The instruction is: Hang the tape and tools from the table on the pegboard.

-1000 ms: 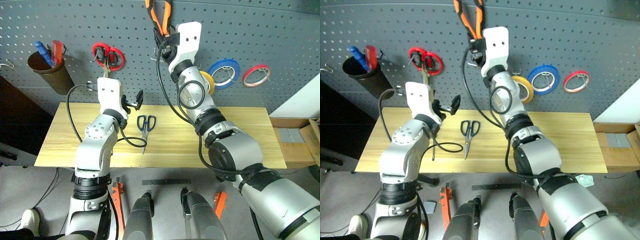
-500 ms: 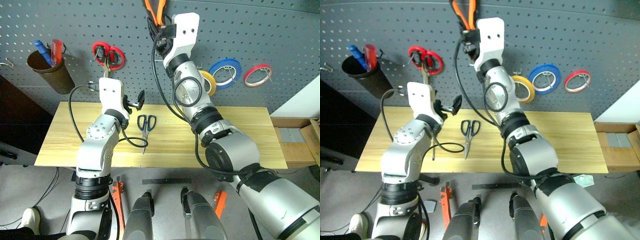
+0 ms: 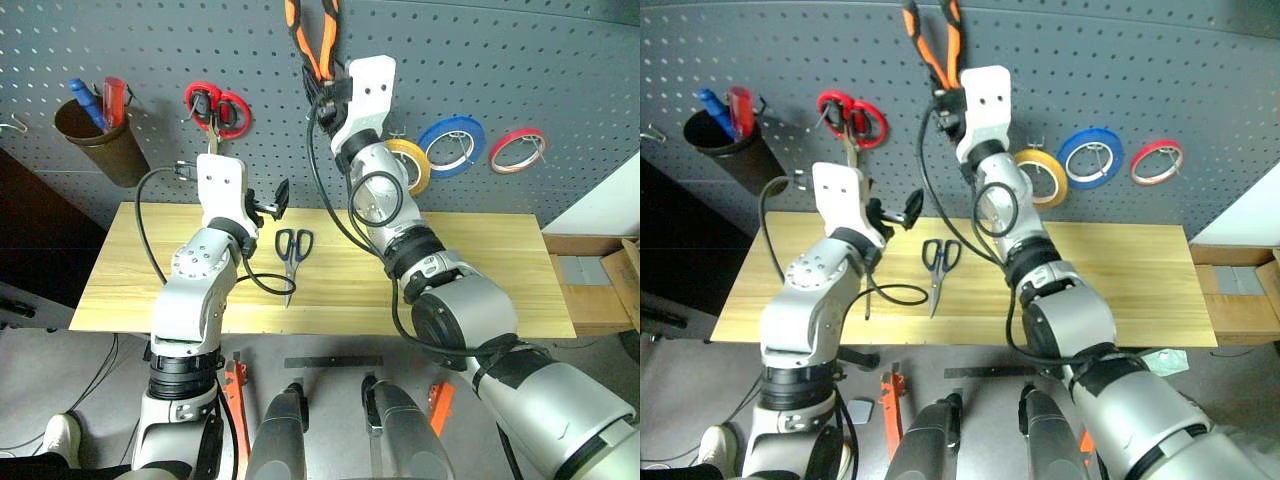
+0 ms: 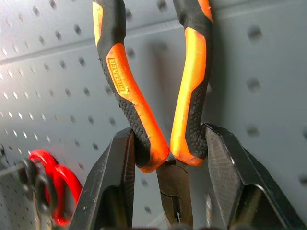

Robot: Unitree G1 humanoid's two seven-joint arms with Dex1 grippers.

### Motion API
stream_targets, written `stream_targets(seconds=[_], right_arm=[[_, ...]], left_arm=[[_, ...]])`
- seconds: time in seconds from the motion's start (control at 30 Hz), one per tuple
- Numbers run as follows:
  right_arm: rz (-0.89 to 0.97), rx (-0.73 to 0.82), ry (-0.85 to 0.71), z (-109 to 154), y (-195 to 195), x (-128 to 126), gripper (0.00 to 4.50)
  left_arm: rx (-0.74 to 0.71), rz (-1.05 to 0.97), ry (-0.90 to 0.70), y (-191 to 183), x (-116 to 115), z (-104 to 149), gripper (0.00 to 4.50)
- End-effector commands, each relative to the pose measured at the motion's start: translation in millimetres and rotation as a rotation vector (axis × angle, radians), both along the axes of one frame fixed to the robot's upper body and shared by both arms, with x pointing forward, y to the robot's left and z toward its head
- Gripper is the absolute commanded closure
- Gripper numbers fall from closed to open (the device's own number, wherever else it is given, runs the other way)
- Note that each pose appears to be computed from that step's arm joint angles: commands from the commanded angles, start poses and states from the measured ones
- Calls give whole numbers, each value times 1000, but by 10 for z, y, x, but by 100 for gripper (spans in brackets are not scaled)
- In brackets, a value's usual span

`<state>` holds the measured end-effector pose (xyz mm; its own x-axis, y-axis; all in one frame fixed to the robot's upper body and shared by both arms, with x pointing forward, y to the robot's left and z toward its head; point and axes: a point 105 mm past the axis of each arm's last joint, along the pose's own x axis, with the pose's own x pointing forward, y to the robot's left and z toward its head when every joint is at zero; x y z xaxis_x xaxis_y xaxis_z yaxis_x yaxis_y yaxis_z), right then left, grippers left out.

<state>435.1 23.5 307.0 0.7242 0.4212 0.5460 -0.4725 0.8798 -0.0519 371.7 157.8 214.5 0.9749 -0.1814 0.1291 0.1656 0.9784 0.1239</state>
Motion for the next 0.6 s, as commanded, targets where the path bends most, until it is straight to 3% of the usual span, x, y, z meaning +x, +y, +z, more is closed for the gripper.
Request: stream_targets(seconds=[0.03,0.23,0.4,0.5,0.6], right_arm=[[15,-18,-27,52,53,-43,276],[15,-69,-26,-7,87,-46,276],[19,-85,-36,-17,90,-54,122],[16,-89,-36,-26,87,-54,5],[-2,-93,-34,-43,56,-41,5]], left_arm=[[3,-3,-54,7,-65,132,0],[3,-4,-54,-1,-50,135,0],[2,-7,-54,-10,-43,135,0],[1,-7,-55,-8,-36,138,0],[1,-9,-57,-13,-25,144,0]])
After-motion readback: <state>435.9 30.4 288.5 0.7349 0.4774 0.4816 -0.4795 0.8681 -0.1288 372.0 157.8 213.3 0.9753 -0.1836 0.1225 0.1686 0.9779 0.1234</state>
